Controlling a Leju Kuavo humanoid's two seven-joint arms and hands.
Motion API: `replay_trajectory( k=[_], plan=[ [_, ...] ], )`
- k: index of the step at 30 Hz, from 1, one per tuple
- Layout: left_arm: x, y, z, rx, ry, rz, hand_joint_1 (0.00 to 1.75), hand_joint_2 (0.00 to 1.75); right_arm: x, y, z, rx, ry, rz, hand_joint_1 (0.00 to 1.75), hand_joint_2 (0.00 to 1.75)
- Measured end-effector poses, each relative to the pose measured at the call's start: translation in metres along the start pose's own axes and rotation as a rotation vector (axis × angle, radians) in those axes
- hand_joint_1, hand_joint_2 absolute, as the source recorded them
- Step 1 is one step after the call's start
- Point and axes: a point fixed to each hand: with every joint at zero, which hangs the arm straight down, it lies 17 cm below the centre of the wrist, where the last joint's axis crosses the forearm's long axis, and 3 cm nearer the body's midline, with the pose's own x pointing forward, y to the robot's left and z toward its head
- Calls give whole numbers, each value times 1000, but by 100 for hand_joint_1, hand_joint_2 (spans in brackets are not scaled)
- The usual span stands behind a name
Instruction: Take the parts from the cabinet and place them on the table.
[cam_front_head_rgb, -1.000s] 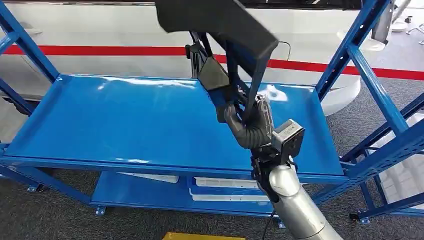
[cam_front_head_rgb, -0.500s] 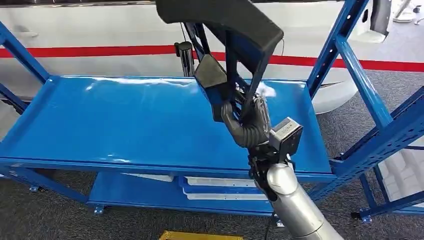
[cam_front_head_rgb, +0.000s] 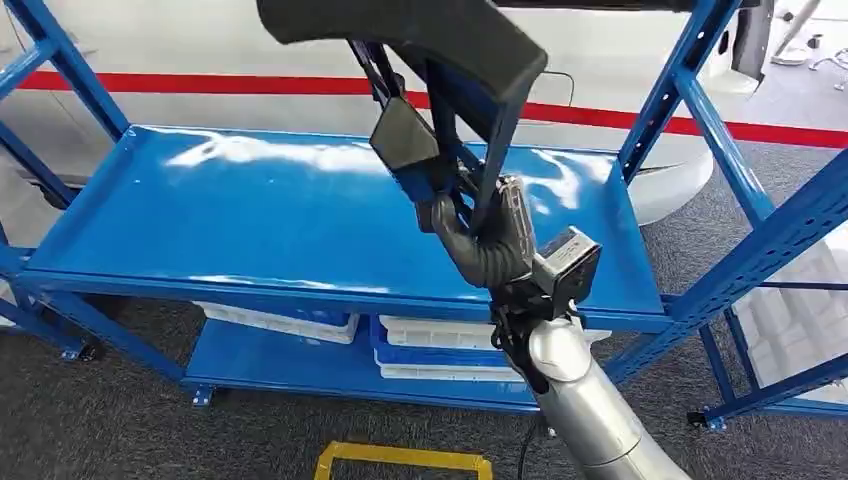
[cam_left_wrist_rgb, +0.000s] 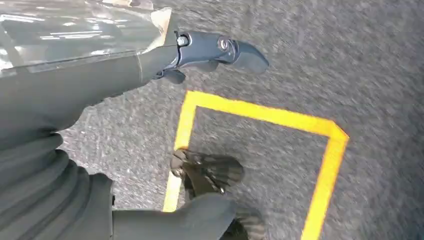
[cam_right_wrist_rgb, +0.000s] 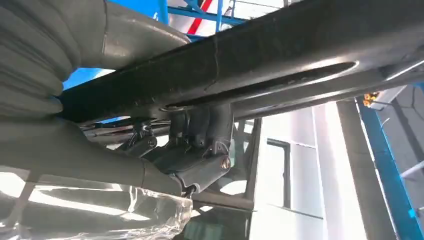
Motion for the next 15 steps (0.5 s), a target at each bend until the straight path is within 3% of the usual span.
replay_trajectory(
  k=[15],
  plan=[
    [1, -2, 1, -6, -11, 4, 0, 175, 0, -1, 1, 5, -19, 7, 175, 175]
  ],
)
